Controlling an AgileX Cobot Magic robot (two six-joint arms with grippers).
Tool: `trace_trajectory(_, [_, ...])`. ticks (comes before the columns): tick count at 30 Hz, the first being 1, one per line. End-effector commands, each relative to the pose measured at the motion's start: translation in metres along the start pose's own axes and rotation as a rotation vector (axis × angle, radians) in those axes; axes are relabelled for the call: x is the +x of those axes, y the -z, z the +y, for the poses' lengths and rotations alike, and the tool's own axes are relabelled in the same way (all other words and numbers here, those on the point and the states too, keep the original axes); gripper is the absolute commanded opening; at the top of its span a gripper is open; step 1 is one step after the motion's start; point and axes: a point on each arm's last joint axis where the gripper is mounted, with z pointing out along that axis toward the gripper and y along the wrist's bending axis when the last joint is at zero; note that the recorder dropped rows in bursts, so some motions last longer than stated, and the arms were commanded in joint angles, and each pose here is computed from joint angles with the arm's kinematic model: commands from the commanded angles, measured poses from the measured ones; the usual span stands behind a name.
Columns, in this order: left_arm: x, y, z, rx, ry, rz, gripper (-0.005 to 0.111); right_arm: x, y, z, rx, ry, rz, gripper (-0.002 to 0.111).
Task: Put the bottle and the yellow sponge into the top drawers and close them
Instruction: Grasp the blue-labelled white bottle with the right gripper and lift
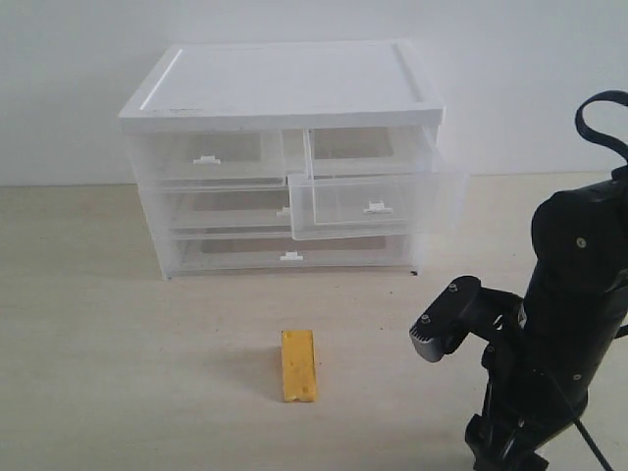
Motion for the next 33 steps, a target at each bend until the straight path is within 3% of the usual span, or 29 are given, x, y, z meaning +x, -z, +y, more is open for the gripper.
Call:
trace_trajectory(1, [0.001, 0.000, 0.000, 0.000, 0.005, -0.003, 0.004, 0.000, 0.000, -0.001, 0.004, -0.008, -0.004, 0.074])
trace_trajectory(3, [0.001, 0.000, 0.000, 0.000, 0.005, -0.003, 0.004, 0.000, 0.000, -0.001, 0.004, -0.008, -0.004, 0.073])
trace_trajectory(10, [0.001, 0.000, 0.000, 0.000, 0.005, -0.003, 0.004, 0.000, 0.000, -0.002, 0.006, -0.008, -0.003, 0.049])
trace_trajectory(12, [0.001, 0.000, 0.000, 0.000, 0.005, -0.003, 0.004, 0.001, 0.000, -0.002, 0.005, -0.011, 0.003, 0.037])
trace_trajectory(16, [0.001, 0.000, 0.000, 0.000, 0.005, -0.003, 0.004, 0.002, 0.000, -0.002, 0.015, -0.005, 0.022, 0.000])
trace_trajectory(24, [0.001, 0.000, 0.000, 0.000, 0.005, -0.003, 0.004, 0.005, 0.012, -0.001, 0.013, 0.017, 0.031, 0.000])
trace_trajectory(33, [0.001, 0.000, 0.000, 0.000, 0.005, -0.003, 0.004, 0.000, 0.066, 0.008, 0.001, 0.185, -0.136, 0.000])
